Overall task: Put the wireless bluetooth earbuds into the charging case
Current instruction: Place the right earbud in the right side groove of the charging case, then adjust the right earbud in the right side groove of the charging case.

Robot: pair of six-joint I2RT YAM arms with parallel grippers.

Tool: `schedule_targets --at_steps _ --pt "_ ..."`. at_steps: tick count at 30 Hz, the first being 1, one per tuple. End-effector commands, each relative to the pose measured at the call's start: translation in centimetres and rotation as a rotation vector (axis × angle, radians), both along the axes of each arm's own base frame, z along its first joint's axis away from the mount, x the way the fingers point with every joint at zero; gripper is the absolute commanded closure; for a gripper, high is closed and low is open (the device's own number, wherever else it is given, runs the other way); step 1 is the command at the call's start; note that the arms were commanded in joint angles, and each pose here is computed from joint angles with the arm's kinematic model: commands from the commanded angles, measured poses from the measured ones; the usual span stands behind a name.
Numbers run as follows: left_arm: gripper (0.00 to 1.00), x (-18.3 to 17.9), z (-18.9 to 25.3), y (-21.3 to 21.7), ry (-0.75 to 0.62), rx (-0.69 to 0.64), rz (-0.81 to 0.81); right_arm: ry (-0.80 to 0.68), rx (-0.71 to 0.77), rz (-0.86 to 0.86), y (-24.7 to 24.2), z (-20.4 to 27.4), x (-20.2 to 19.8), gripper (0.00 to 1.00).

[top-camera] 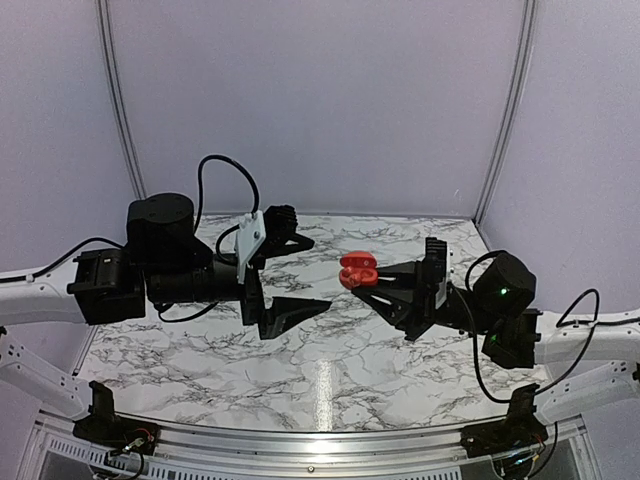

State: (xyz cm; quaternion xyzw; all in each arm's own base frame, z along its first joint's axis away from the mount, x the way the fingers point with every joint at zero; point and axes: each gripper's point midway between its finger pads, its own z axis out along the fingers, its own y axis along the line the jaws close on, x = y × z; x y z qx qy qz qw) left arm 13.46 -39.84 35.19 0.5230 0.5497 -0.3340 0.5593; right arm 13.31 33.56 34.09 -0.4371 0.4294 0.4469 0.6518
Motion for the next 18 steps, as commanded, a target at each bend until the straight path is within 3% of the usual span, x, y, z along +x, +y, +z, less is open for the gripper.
schedule_targets --at_steps 1,18 --pt "0.01 -1.4 1.2 0.1 0.000 0.011 -0.072 -0.006 -0.054 0.131 0.5 -0.3 -2.0 1.00" --pt "0.01 -1.0 -0.2 -2.0 0.047 0.039 -0.065 0.009 -0.099 0.177 1.8 -1.0 -2.1 1.00"
